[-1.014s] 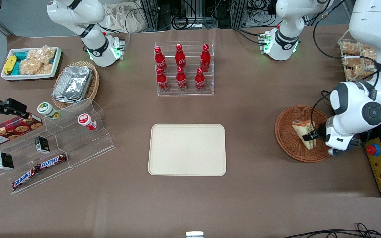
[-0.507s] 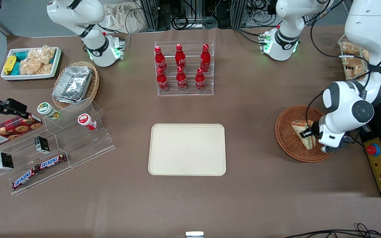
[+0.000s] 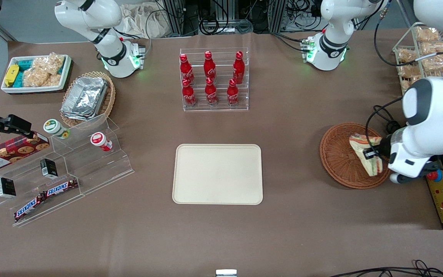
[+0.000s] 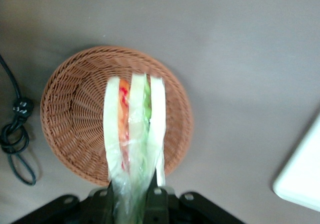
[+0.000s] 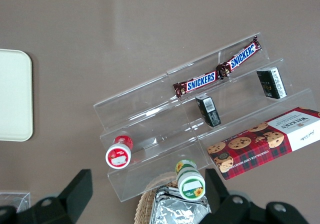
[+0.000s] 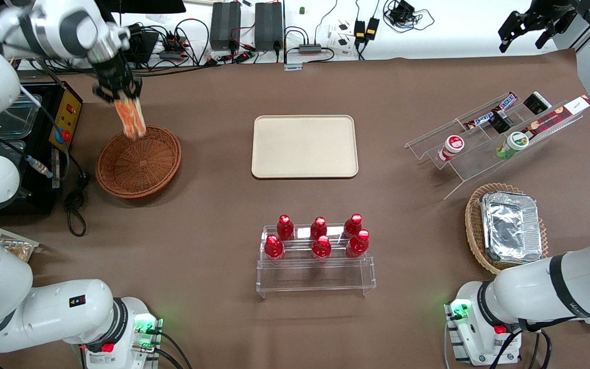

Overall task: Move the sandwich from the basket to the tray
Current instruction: 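Close the left gripper on the sandwich and lift it, then carry the sandwich with the left gripper over to the cream tray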

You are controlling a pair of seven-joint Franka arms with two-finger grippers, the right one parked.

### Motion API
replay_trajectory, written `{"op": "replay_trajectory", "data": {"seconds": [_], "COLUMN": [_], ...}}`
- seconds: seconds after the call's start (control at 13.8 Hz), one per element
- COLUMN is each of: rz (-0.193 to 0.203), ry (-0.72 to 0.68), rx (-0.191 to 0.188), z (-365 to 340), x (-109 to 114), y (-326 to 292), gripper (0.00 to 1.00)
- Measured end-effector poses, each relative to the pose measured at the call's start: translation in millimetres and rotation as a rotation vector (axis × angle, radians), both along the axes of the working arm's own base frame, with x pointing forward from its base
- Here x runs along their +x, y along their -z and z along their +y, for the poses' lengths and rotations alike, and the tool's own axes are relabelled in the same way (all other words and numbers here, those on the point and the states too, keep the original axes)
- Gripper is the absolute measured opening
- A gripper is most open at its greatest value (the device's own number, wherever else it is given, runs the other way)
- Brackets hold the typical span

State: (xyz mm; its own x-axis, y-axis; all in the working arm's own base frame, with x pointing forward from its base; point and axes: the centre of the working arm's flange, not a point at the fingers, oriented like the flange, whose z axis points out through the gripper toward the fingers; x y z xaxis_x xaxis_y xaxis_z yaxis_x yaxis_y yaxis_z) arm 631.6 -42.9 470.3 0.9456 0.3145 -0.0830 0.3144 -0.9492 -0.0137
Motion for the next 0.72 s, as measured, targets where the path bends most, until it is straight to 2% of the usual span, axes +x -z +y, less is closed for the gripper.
{"op": "replay_trajectory", "data": {"seconds": [0.14,0.36,0.51,0.58,0.72], "rz": [-0.081,-0.135,-0.145,-0.139,-0.106], "ry": [0.037,0.114,0.195,0.236,0.292], "rx": [-0.02,-0.054,-0.091,-0.107,-0.109], "z": [-24,-71,-120,-152,-222], "x": [6,4,-1,-2,-7], "y": [-49,-78,-70,-55,0], "gripper": [0.16,0.16,0.16,0.16,0.16]}}
